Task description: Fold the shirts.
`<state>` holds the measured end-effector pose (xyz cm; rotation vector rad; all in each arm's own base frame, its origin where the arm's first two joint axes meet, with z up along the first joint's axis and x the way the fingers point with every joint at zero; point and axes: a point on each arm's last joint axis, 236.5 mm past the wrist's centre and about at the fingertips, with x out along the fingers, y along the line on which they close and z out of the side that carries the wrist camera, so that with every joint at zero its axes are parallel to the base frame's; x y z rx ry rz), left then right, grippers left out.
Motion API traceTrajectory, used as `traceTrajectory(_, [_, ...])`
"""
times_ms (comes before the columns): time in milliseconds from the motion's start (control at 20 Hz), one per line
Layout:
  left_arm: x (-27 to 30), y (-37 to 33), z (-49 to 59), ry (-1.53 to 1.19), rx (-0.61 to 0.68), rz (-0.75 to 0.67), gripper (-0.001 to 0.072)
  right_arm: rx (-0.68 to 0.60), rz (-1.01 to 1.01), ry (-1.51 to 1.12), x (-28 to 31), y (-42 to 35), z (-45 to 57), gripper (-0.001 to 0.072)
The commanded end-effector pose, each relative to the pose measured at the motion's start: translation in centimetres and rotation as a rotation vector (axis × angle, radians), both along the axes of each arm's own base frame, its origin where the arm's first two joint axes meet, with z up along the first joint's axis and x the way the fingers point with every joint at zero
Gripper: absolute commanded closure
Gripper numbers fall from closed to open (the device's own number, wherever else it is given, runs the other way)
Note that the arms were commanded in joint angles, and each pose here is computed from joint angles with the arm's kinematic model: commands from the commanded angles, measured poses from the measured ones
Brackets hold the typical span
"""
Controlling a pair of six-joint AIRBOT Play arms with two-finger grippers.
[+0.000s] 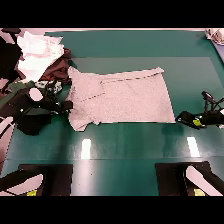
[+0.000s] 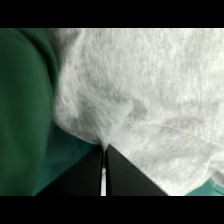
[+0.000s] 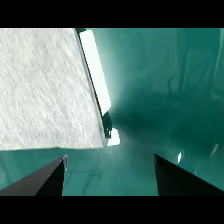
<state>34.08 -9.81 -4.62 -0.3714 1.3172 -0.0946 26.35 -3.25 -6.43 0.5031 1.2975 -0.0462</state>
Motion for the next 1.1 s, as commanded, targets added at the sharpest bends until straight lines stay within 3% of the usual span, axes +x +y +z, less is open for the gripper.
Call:
traceTrajectory(0, [0.0,-0.9,1.1,0.011,-0.04,-0.001,0.068,0.0,-0.006,-0.062,1.6,-0.1,0.1,0.0088])
traceTrajectory(200, [0.0,-2.5,2.0,0.021,-0.114,0.005,0.068,0.165,-0.02,-0.055,2.7,2.8,-0.8,0.0089])
traceTrajectory(450, [-1.3,-3.5,2.2,0.078,-0.161,-0.001,0.068,0.226,0.095,0.047,1.4,6.9,-2.5,0.011])
traceTrajectory(550, [-1.8,-4.6,2.7,0.094,-0.207,-0.019,0.068,0.208,0.143,0.04,1.8,8.3,-3.0,0.036])
traceTrajectory(650, [-2.3,-4.8,3.5,0.092,-0.219,-0.027,0.068,0.193,0.19,0.022,2.3,9.3,-2.6,0.0686])
traceTrajectory(800, [-3.1,-4.8,6.1,0.041,-0.225,-0.05,0.0681,0.159,0.226,-0.035,3.4,9.1,0.4,0.07])
traceTrajectory(1050, [-5.9,-4.8,8.6,0.036,-0.249,-0.033,0.0681,0.0,0.094,-0.07,1.0,2.7,5.9,0.0702])
